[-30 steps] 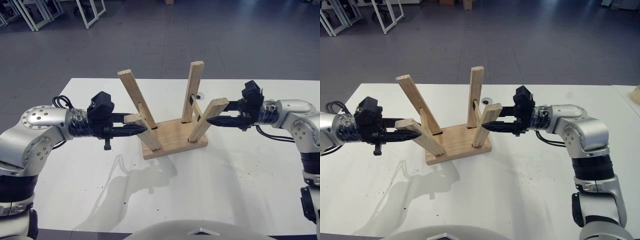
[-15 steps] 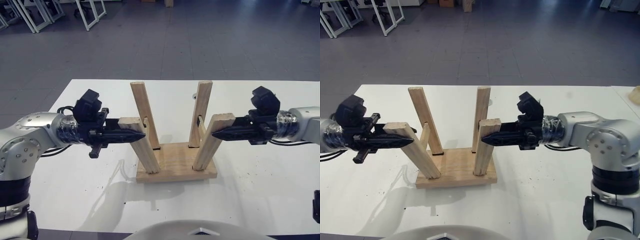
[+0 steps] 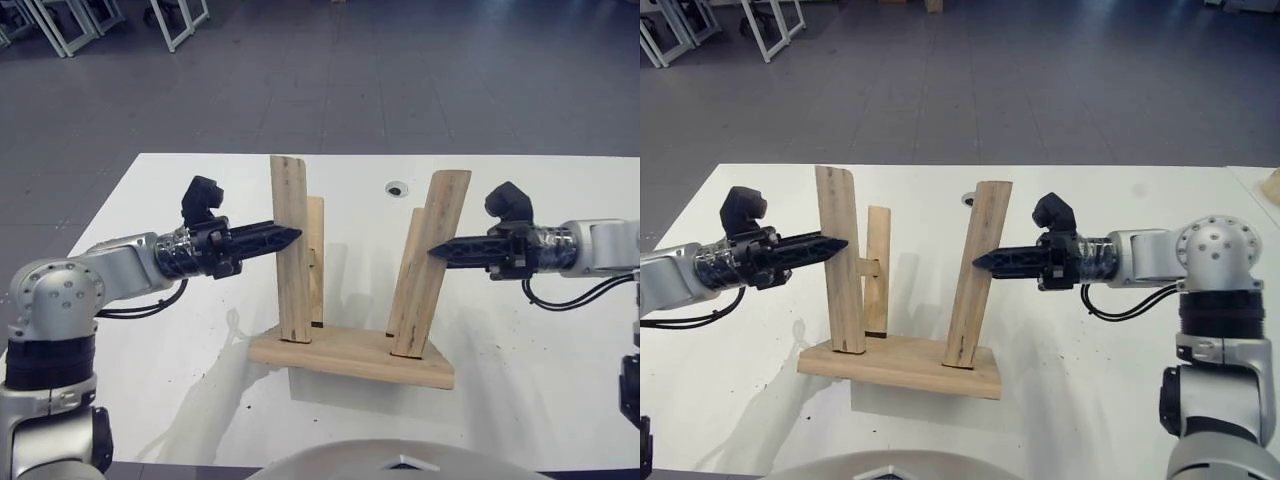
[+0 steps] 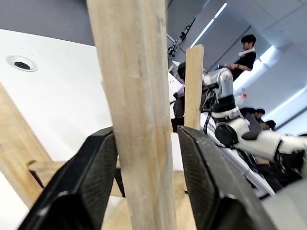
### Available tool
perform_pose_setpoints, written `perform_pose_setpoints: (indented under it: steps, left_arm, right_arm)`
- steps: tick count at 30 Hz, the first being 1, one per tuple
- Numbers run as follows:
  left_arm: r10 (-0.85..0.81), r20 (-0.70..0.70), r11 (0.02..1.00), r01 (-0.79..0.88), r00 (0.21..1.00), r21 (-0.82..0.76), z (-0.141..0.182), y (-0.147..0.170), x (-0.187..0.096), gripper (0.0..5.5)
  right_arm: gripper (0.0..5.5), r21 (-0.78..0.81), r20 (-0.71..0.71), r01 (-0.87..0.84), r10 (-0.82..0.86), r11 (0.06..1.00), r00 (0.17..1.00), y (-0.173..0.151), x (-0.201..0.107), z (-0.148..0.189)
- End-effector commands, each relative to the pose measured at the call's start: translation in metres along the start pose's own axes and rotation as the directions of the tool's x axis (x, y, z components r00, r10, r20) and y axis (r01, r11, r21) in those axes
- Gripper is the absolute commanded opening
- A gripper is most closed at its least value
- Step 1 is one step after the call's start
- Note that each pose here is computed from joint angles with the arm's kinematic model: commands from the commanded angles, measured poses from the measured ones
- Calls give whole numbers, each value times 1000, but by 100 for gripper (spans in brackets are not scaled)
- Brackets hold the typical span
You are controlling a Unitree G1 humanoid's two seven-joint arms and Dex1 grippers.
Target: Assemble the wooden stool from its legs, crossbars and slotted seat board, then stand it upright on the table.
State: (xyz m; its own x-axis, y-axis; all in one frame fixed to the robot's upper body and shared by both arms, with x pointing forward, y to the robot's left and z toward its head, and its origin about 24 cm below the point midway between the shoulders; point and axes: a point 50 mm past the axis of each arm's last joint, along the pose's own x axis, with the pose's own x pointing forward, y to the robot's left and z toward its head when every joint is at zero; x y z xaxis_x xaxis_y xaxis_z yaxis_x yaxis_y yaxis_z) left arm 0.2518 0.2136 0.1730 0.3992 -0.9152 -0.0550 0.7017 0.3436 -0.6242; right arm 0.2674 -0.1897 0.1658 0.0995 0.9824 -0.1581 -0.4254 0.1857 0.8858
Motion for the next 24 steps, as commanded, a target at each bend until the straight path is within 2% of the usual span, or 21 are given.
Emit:
perform_pose_setpoints:
  steps: [1, 3, 9, 14, 16, 18, 20, 22, 24]
  left_arm:
    - [53, 20, 998, -52, 998, -26, 12, 14, 3, 286]
    - [57, 21, 998, -56, 998, -42, 13, 16, 0, 290]
    - [111, 99, 993, -106, 989, -59, 21, 22, -17, 290]
    - [234, 93, 971, -228, 968, -71, 14, 41, -33, 290]
    - [270, 83, 962, -265, 959, -58, 9, 41, -48, 290]
    - [325, 18, 946, -324, 946, -17, -4, 37, -66, 290]
    - [373, -105, 927, -364, 922, 91, -28, 30, -78, 290]
    - [391, -221, 908, -335, 894, 250, -56, 18, -88, 290]
    - [386, -310, 902, -285, 869, 324, -77, 8, -91, 290]
  right_arm:
    - [328, 39, 41, 110, -111, 993, 993, -15, -2, 10]
    - [354, 44, 74, 165, -168, 985, 983, -22, -8, 12]
    - [354, 46, 183, 242, -246, 969, 952, -33, -32, 18]
    - [354, 12, 181, 249, -247, 968, 952, -34, -32, 15]
    - [354, -22, 173, 272, -265, 962, 949, -30, -41, 8]
    - [354, -94, 159, 300, -283, 949, 946, -24, -49, -5]
    - [354, -181, 126, 319, -300, 930, 946, -22, -52, -23]
    - [354, -297, 53, 339, -339, 893, 939, -31, -60, -48]
    - [354, -351, -39, 341, -377, 872, 925, -39, -64, -68]
